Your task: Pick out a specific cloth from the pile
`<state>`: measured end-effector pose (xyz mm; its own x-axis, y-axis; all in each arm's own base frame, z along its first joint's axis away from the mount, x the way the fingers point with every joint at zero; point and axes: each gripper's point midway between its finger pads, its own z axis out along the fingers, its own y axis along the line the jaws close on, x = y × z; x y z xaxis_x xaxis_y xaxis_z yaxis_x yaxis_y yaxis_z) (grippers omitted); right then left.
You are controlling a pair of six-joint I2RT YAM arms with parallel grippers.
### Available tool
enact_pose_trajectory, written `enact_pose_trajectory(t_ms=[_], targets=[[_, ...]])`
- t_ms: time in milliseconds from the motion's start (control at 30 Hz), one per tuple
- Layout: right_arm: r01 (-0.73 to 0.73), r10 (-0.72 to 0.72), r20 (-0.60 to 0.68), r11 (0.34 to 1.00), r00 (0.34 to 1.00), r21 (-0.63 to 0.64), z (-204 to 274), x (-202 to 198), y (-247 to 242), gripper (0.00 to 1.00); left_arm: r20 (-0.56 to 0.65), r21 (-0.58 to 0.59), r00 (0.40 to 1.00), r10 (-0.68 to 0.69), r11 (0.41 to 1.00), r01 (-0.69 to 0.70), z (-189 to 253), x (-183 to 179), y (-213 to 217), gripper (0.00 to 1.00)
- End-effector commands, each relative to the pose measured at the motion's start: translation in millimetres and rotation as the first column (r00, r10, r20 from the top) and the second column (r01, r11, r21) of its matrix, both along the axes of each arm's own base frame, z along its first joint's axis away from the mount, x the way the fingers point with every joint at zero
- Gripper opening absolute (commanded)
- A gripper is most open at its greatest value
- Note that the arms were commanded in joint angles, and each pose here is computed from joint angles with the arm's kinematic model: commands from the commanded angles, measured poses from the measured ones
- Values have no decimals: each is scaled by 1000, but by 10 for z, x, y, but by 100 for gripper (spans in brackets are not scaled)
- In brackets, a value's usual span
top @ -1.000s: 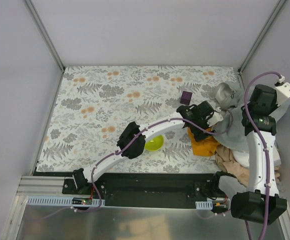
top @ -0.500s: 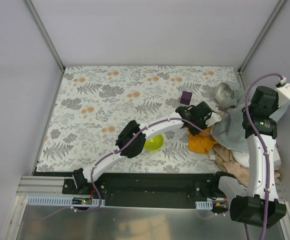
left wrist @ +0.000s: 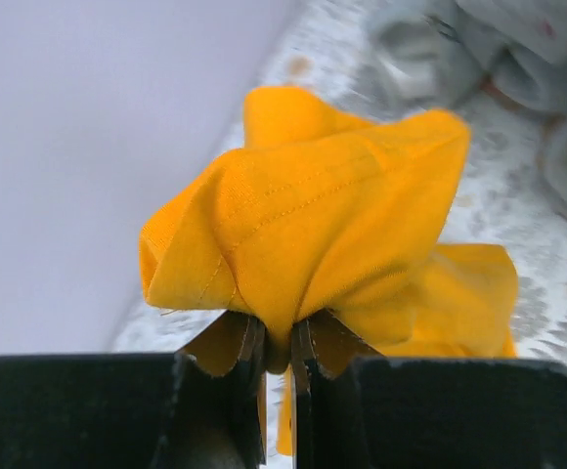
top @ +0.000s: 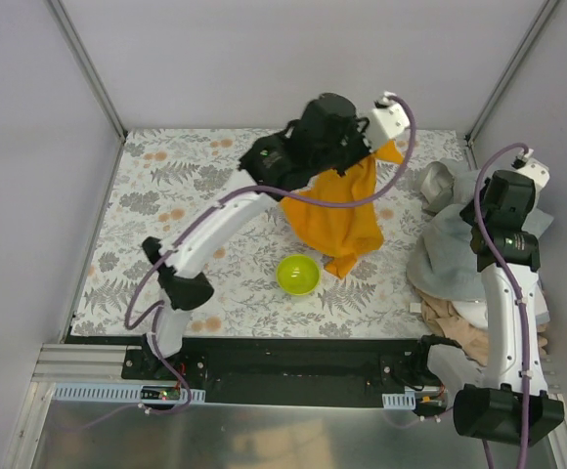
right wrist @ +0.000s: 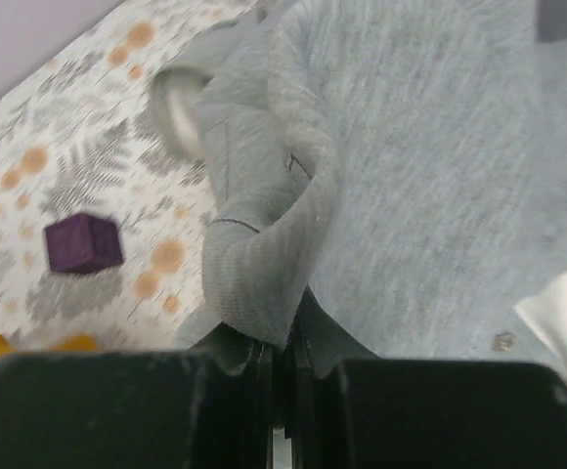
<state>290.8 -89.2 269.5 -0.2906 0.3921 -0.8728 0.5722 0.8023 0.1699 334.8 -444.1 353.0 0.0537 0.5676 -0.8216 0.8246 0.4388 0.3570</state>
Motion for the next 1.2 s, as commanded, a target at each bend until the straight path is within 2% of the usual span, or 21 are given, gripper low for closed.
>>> enact_pose_trajectory(t_ms=[0, 133, 367, 500, 600, 767, 900, 967, 1067, 1167], targets=[[-249, 248, 19, 967, 968, 55, 197, 49, 541, 0, 282, -19, 936, 210, 977, -213, 1024, 101, 881, 0], [-349, 349, -102, 937, 932, 23, 26, -18, 793, 0, 322, -67, 873, 367, 928, -365, 1365, 230, 1640, 0], [-508, 486, -278, 861, 829, -8, -323, -183, 1200, 0, 435, -217, 642, 631, 766, -605, 2187, 180, 3198, 0], [-527, 484, -403, 850, 777, 6, -541, -326, 1266, 0, 476, -216, 533, 700, 680, -700, 2285, 75, 3847, 0], [-542, 494, -486, 839, 721, 47, -736, -450, 1342, 0, 467, -188, 476, 745, 610, -770, 2143, 56, 4276, 0], [-522, 482, -613, 843, 626, 130, -1057, -669, 1432, 0, 412, -64, 418, 810, 483, -873, 1555, 36, 4869, 0], [-489, 445, -666, 862, 599, 135, -1179, -748, 1404, 0, 366, 104, 364, 857, 350, -931, 918, -146, 5319, 0], [-479, 436, -681, 866, 589, 140, -1229, -774, 1401, 0, 306, 199, 335, 891, 284, -938, 470, -303, 5561, 0], [-467, 427, -696, 872, 578, 147, -1308, -776, 1412, 0, 150, 321, 338, 929, 277, -906, -328, -474, 5695, 0], [-457, 427, -712, 874, 557, 166, -1403, -770, 1443, 4, -71, 430, 333, 940, 330, -841, -1269, -630, 5619, 0]])
